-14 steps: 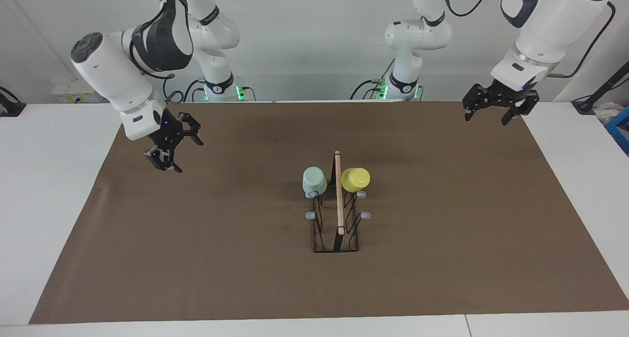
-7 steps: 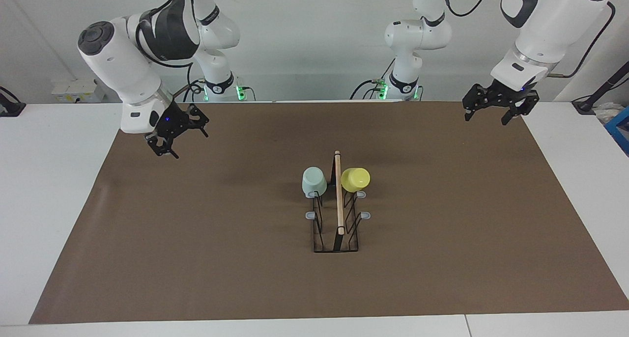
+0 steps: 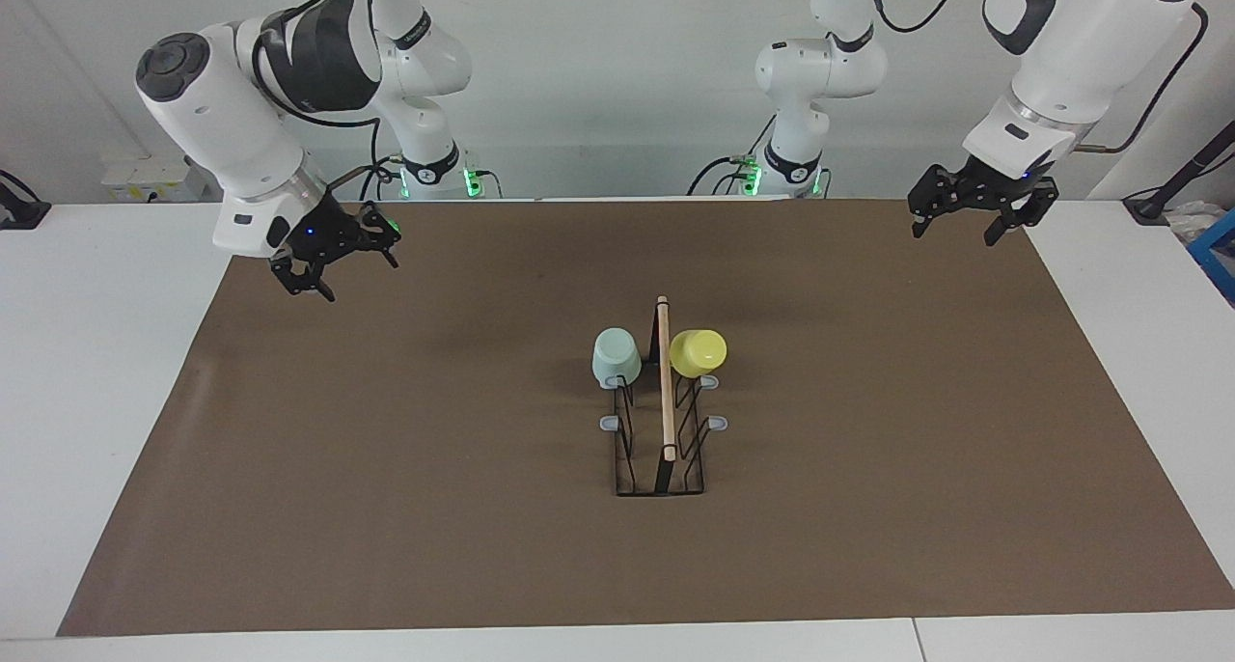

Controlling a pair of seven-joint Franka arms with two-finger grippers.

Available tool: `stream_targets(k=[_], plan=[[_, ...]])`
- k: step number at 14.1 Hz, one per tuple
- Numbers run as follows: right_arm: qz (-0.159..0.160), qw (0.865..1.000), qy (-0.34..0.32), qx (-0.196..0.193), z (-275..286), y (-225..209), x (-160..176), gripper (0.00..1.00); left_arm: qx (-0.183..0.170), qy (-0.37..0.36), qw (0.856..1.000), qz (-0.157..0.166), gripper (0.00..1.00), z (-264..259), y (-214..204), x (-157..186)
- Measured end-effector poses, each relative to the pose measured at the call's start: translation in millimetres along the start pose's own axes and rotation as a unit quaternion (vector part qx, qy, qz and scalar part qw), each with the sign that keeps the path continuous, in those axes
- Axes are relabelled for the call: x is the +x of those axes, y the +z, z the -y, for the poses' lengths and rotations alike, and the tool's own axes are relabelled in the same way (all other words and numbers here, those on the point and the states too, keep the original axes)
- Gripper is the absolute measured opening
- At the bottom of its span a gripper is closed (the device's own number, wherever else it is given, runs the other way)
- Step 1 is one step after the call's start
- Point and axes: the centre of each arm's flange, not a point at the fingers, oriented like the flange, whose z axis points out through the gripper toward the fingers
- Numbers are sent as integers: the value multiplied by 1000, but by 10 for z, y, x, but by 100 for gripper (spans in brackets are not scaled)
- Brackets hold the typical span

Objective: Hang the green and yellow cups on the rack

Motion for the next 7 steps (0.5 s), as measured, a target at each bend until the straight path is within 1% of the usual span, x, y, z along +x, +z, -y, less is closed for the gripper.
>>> stream_targets(k=[1, 4, 7], plan=[[-1, 1000, 12, 0, -7, -28, -1, 100, 0, 0, 1000, 0, 100, 0, 0, 0], [-3, 997, 79, -5, 72, -219, 66, 100, 0, 0, 1000, 0, 100, 0, 0, 0], [-1, 995, 102, -13, 106, -286, 126, 100, 0, 0, 1000, 0, 100, 3, 0, -1]])
